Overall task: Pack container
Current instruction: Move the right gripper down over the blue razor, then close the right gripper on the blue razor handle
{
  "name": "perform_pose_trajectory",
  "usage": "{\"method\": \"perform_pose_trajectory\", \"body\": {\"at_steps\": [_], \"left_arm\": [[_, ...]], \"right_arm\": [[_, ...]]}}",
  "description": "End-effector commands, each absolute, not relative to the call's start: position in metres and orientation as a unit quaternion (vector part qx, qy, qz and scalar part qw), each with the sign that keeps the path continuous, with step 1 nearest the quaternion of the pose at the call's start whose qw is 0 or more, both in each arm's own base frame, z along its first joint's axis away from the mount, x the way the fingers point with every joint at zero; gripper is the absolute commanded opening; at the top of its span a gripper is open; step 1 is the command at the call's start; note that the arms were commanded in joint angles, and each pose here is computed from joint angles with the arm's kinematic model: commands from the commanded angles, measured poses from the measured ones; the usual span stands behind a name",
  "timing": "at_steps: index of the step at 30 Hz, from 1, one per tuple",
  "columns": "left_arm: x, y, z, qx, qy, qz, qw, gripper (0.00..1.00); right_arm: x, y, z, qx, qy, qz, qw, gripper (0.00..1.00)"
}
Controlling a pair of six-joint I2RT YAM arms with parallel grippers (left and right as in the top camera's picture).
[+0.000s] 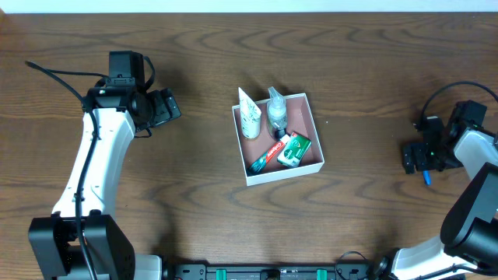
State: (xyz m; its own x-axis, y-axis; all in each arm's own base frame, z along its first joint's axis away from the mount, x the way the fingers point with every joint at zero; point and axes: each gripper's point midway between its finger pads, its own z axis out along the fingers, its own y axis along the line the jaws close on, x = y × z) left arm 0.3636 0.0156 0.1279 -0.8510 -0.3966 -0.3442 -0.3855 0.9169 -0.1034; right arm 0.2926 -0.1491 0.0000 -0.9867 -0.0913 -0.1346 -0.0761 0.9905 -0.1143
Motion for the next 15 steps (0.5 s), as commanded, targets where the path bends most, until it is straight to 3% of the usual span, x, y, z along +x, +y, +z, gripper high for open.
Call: {"method": "perform_pose_trajectory", "body": {"at_steps": [1,6,10,15], "left_arm": [[0.364,0.017,0.130,-0.201,0.962,-0.014,0.185,0.98],[0.364,0.017,0.130,-0.201,0.962,-0.014,0.185,0.98],[0.364,0.017,0.130,-0.201,0.962,-0.014,0.185,0.98],[0.364,0.017,0.130,-0.201,0.962,-0.014,0.185,0.98]], "right_arm": [[0.289,-0.146,-0.006,-0.051,0.995,-0.050,0.064,0.94],[0.291,-0.145,-0.007,-0.052,0.995,-0.048,0.068,0.82],[0.292,-0.143,-0.007,-0.052,0.995,-0.041,0.072,0.82],[0.295,-0.133,-0.007,-0.053,0.995,-0.015,0.085,0.75]]}}
